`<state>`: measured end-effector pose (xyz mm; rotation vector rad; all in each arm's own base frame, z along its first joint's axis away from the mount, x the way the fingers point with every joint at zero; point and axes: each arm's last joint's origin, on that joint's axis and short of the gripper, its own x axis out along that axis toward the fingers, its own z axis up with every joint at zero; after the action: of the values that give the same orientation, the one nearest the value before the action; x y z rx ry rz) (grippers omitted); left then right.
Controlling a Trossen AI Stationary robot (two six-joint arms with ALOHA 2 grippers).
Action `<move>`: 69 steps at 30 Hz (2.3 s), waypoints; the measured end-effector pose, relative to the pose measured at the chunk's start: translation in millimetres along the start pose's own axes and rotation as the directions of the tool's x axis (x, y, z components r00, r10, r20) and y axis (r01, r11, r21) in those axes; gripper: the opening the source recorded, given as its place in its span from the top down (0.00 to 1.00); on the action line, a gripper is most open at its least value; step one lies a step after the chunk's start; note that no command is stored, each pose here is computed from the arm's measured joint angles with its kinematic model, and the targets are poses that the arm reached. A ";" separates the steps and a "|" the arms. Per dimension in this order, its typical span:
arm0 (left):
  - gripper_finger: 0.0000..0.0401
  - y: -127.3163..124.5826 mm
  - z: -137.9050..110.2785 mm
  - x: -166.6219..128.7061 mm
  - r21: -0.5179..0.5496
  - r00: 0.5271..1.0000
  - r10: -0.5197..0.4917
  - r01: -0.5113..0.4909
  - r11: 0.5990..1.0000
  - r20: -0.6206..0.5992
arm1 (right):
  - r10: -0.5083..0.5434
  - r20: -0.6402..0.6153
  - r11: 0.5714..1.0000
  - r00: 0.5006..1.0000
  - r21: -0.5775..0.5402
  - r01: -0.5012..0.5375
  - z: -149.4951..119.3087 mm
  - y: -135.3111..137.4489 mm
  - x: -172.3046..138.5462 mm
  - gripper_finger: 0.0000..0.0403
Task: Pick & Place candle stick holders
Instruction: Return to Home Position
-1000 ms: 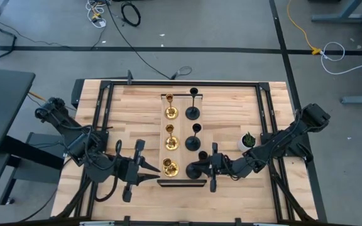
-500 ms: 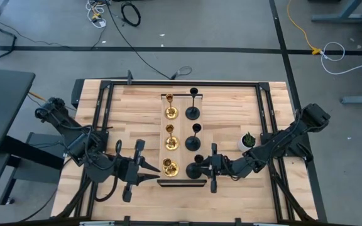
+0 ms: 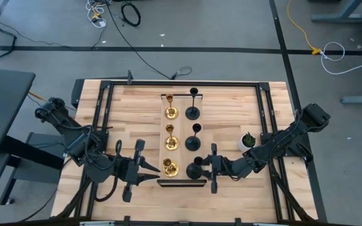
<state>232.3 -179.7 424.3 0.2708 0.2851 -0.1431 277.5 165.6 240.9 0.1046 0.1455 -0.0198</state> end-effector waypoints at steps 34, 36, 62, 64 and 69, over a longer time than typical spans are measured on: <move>0.82 10.5 -1.4 -10.7 -0.019 0.996 0.086 -0.087 0.996 -0.025 | -0.104 0.066 0.973 0.992 -0.201 0.115 36.6 9.8 -63.6 0.62; 0.82 15.5 0.0 -17.9 -0.034 0.996 0.090 -0.090 0.995 -0.017 | -0.097 0.081 0.978 0.992 -0.178 0.110 37.7 4.4 -71.2 0.62; 0.82 101.3 -149.5 -90.7 -0.250 0.907 0.348 -0.289 0.924 0.237 | -0.168 0.344 0.982 0.924 -0.028 0.189 4.0 -123.9 -146.6 0.62; 0.82 101.6 -163.4 -92.3 -0.241 0.911 0.325 -0.266 0.934 0.254 | -0.168 0.329 0.981 0.929 -0.033 0.189 0.2 -130.3 -147.7 0.62; 0.82 101.2 -199.6 -87.8 -0.292 0.888 0.377 -0.299 0.909 0.263 | -0.233 0.299 0.970 0.925 0.002 0.244 -13.3 -145.3 -149.7 0.62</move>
<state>115.4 -17.8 290.4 0.0461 -0.0673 0.1982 123.6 24.3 234.7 0.0465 -0.1442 -0.2759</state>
